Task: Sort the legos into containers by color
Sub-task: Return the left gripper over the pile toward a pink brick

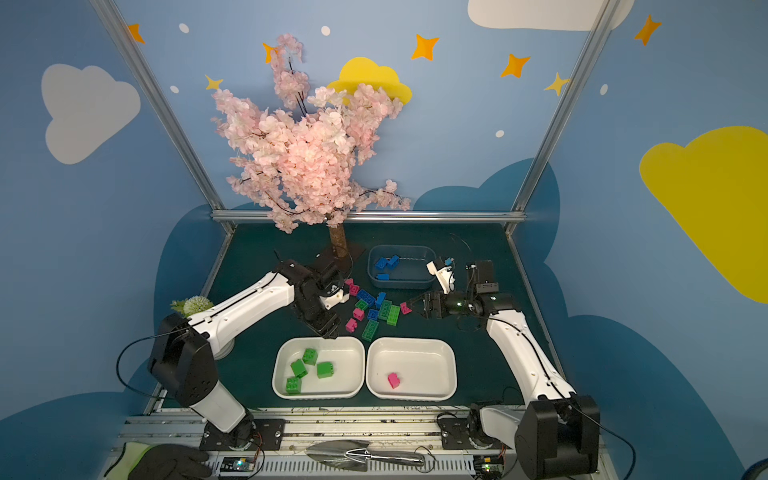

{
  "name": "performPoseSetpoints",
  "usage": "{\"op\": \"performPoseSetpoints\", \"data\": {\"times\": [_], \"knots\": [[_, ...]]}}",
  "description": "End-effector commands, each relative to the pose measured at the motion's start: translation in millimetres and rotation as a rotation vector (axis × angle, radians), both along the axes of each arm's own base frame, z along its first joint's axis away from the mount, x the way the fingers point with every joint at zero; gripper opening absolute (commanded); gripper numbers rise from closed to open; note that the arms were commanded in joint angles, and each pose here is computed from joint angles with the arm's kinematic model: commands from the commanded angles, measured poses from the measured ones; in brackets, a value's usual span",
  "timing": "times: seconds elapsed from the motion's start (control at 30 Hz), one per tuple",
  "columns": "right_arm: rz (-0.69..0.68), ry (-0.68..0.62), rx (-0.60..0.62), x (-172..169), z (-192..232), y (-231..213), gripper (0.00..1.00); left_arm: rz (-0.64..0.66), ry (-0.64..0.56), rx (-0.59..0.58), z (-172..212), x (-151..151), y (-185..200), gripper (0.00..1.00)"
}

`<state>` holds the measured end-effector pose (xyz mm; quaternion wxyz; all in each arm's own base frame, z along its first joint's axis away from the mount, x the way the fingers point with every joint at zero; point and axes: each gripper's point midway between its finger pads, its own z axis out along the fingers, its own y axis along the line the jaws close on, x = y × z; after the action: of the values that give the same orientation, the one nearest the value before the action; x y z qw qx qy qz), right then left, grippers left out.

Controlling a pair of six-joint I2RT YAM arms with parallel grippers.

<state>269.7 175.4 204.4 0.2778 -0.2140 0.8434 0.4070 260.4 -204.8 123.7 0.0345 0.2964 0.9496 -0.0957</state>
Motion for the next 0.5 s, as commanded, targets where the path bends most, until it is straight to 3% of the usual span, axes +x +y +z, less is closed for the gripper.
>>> {"op": "performPoseSetpoints", "data": {"times": [0.0,0.17,0.3,0.47], "knots": [[-0.018,-0.056,-0.004,7,17,-2,0.89,0.153,-0.085,-0.012,-8,47,-9,0.74],[-0.031,-0.062,-0.014,8,17,-5,0.89,0.319,-0.13,-0.092,-26,90,-15,0.73],[-0.035,-0.069,-0.018,8,18,-6,0.9,0.324,-0.154,-0.081,-48,114,-10,0.73],[-0.043,-0.064,-0.018,8,16,-8,0.89,0.37,-0.151,-0.16,-49,135,-22,0.73]]}}
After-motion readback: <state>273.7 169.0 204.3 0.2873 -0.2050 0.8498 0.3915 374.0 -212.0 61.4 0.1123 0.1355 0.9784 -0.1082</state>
